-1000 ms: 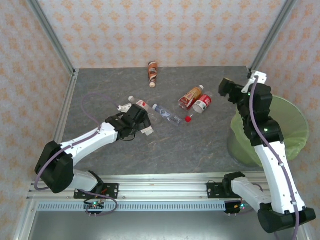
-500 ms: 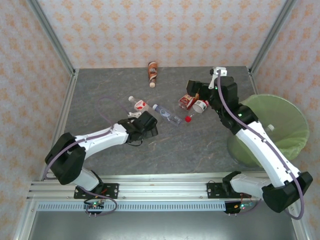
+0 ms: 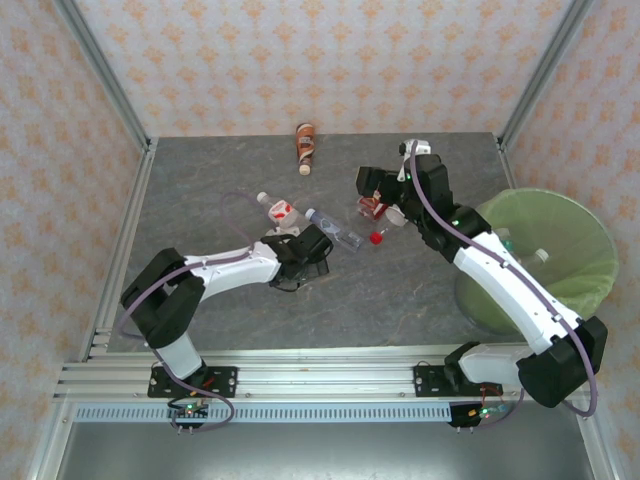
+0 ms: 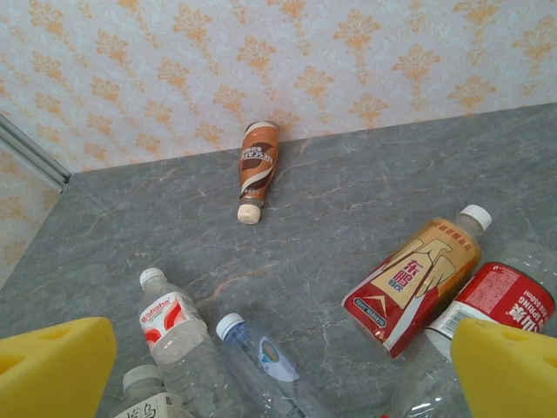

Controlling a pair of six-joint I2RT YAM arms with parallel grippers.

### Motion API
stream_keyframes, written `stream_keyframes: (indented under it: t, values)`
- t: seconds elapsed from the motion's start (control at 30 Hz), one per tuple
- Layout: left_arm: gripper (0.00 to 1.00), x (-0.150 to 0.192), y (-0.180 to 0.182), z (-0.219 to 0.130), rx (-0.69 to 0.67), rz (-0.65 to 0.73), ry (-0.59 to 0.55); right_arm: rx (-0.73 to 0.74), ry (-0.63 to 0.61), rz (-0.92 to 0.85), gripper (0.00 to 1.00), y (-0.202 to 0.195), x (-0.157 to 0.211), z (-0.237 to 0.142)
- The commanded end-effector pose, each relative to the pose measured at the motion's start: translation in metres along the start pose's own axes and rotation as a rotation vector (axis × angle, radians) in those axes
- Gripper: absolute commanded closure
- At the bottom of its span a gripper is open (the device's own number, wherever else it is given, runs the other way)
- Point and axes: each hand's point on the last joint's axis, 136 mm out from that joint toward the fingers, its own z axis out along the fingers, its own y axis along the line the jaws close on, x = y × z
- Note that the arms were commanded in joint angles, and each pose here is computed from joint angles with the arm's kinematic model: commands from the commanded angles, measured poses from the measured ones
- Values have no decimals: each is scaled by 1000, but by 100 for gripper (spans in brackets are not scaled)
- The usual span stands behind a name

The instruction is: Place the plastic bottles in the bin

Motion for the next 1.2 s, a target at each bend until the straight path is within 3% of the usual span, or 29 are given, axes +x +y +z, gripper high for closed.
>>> stream_keyframes:
  t: [0.0, 0.5, 0.87, 1.17]
  values:
    - [0, 6, 1, -1, -19, 4, 20, -26, -10, 29, 1, 5, 1, 4]
    - [3, 21, 24, 6, -44, 6, 62, -2, 0, 19, 1, -2, 10, 5]
    - [28, 31, 23, 20, -36, 10, 106, -12, 11, 19, 1, 1, 13, 12]
    - [44, 22, 26, 6, -24, 12, 49, -11, 23, 25, 1, -1, 17, 12]
